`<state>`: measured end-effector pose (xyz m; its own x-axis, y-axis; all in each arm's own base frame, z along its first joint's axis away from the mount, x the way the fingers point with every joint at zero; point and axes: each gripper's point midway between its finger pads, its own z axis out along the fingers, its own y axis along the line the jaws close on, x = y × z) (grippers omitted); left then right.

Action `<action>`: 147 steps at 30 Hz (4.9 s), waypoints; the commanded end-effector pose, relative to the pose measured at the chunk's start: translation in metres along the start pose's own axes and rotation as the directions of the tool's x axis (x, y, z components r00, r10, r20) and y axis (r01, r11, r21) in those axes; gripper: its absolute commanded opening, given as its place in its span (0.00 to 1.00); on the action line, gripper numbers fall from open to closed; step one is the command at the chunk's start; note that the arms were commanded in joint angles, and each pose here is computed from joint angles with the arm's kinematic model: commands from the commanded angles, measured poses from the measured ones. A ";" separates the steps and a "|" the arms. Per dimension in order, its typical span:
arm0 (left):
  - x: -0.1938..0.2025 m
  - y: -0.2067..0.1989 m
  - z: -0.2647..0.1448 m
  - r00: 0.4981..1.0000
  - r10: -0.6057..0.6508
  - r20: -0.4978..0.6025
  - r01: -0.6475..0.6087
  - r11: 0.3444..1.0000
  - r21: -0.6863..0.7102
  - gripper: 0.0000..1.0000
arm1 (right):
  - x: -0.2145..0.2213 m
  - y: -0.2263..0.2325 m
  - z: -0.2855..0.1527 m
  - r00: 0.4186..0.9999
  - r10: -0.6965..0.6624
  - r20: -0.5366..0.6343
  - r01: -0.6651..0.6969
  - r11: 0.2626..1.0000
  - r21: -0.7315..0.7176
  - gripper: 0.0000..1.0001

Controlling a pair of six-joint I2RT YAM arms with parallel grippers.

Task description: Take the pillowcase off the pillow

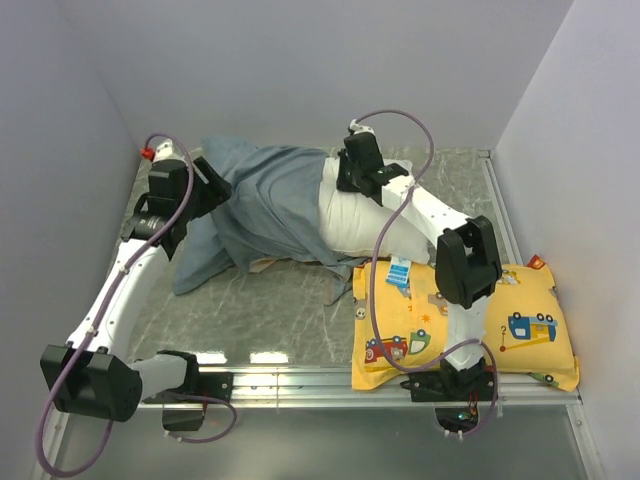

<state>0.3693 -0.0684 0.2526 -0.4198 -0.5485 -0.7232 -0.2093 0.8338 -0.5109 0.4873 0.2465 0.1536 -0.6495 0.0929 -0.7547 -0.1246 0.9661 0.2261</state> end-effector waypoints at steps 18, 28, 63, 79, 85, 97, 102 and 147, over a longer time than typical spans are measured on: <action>0.159 -0.013 -0.022 0.985 0.005 -0.171 0.001 0.999 0.039 0.85 | -0.029 -0.013 -0.057 0.998 -0.035 0.058 0.032 0.998 0.046 0.77; 0.159 -0.002 0.031 1.000 0.015 -0.017 -0.015 0.999 -0.029 0.79 | -0.003 0.011 -0.133 0.986 -0.099 0.137 0.100 0.995 0.000 0.81; -0.114 -0.145 -0.130 0.900 0.104 0.423 -0.170 0.978 0.121 0.00 | -0.147 -0.025 -0.198 0.938 -0.115 0.326 0.036 0.970 0.239 0.00; -0.068 -0.065 0.063 0.996 0.022 0.082 -0.034 0.988 0.153 0.31 | -0.030 -0.094 0.007 0.999 0.039 -0.025 -0.033 0.976 0.218 0.02; -0.088 -0.098 0.022 0.979 0.074 0.190 -0.112 0.974 0.197 0.80 | -0.055 -0.088 0.000 0.999 0.033 0.036 -0.040 0.979 0.200 0.04; -0.006 -0.031 -0.012 0.980 0.167 0.107 -0.160 0.985 -0.069 0.86 | -0.068 -0.081 -0.017 0.996 0.034 0.077 -0.047 0.984 0.171 0.05; 0.035 -0.026 0.006 0.990 0.141 0.016 -0.141 0.990 0.000 0.91 | -0.067 -0.078 -0.020 0.997 0.036 0.075 -0.048 0.986 0.158 0.04; 0.082 -0.130 -0.018 0.995 0.093 -0.046 -0.072 0.938 0.340 0.88 | -0.109 -0.097 -0.045 0.987 0.080 0.138 -0.102 0.982 0.161 0.00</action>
<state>0.3441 -0.1887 0.2891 -0.4380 -0.4627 -0.7707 0.1132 0.8221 -0.5579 0.5244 0.1236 0.1954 -0.6442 0.2120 -0.7349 0.1040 0.9762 0.1904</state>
